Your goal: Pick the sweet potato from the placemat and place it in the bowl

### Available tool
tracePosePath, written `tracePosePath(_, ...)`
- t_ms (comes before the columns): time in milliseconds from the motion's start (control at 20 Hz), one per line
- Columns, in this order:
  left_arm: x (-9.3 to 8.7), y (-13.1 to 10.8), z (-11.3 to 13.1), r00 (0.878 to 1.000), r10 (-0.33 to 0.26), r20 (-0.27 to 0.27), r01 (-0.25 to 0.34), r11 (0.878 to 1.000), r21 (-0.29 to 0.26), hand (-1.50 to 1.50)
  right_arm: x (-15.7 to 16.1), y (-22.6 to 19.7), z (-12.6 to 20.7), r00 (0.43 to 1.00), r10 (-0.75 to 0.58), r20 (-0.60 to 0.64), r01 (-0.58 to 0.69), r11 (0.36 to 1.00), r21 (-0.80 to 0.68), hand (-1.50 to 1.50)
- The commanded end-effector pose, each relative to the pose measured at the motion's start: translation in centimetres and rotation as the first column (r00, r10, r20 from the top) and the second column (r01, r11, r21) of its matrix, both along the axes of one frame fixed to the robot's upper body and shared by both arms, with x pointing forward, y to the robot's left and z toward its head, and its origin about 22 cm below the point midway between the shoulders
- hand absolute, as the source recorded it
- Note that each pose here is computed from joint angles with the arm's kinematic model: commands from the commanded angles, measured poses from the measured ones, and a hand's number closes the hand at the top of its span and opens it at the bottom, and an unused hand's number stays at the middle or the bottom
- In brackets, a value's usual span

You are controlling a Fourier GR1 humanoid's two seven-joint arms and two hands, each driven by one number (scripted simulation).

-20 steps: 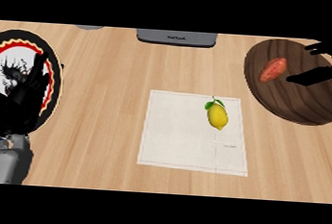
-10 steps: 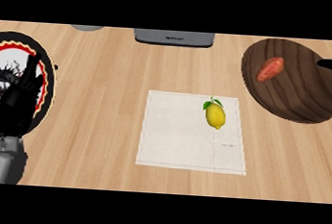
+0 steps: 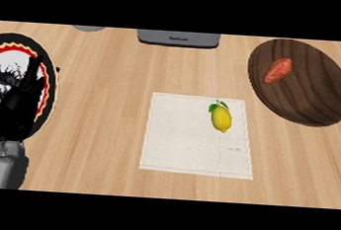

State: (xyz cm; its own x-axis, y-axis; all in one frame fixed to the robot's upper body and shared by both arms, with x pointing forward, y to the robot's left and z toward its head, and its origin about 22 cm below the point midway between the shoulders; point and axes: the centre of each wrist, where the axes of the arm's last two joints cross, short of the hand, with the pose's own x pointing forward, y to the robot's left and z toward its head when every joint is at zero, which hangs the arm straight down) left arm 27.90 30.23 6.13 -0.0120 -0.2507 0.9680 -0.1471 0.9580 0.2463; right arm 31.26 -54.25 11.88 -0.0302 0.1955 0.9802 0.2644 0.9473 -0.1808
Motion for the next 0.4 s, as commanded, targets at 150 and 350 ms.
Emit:
tracePosePath(150, -0.2, -0.7, -0.6, 1.000, -0.013, -0.002, 0.013, 1.000, -0.011, 0.00, -5.2, -4.0, 0.1, 0.996, 0.067, 0.052, -0.072, 0.993, 0.090, -1.50)
tracePosePath(350, 0.4, -0.2, 0.6, 1.000, -0.002, 0.007, 0.002, 1.000, 0.005, 0.00, -6.1, -4.5, -0.3, 0.991, 0.090, 0.099, -0.101, 0.989, 0.107, -1.50)
